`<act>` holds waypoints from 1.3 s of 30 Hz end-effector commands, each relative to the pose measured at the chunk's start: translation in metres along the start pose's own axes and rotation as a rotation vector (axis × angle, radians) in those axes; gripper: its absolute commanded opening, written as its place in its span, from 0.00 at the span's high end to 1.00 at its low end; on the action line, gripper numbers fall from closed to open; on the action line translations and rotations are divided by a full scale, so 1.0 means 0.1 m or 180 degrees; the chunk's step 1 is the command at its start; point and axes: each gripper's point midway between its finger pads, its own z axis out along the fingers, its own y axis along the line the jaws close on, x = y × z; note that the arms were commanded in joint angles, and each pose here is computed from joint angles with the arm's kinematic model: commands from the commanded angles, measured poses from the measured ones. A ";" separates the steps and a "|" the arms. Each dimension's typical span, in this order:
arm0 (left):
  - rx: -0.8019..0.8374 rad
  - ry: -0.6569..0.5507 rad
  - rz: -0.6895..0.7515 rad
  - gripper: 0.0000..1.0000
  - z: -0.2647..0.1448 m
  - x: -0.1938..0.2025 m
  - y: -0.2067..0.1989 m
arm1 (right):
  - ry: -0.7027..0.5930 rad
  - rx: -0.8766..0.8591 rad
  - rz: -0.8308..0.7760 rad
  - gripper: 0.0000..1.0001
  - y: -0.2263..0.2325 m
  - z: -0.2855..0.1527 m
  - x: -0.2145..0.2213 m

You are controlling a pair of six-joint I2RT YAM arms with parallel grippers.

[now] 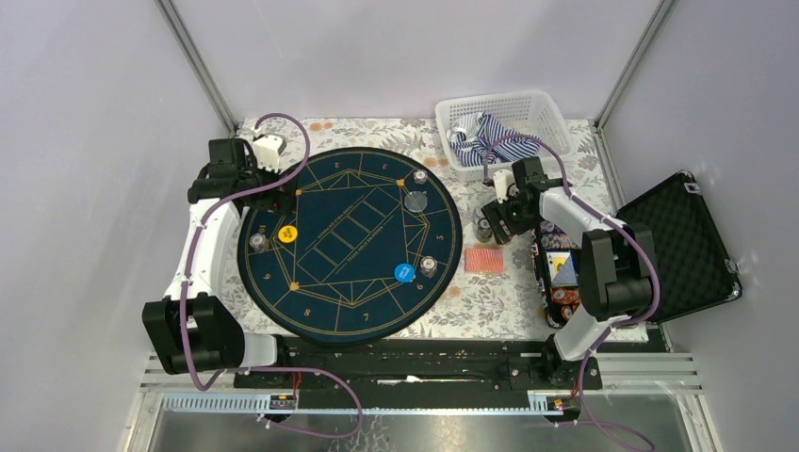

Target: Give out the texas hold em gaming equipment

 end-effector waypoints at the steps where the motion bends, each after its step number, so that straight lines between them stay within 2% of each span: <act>1: -0.0071 -0.0196 0.0031 0.01 -0.14 -0.17 0.01 | -0.0128 0.0075 -0.0035 0.22 -0.08 0.05 -0.14; 11: -0.0073 -0.0199 0.0031 0.01 -0.15 -0.17 0.00 | -0.0130 0.0139 -0.0090 0.33 -0.14 0.24 -0.10; 26: -0.0075 -0.0158 0.0028 0.01 -0.11 -0.15 0.01 | -0.0014 0.0087 -0.0077 0.41 -0.11 0.43 0.05; 33: -0.0060 -0.0152 0.0017 0.01 -0.10 -0.15 0.01 | -0.0009 0.0127 -0.0027 0.56 -0.18 0.42 0.08; 39: -0.0069 -0.0162 0.0025 0.01 -0.11 -0.15 0.01 | -0.0082 0.0144 0.0000 0.69 -0.27 0.20 0.03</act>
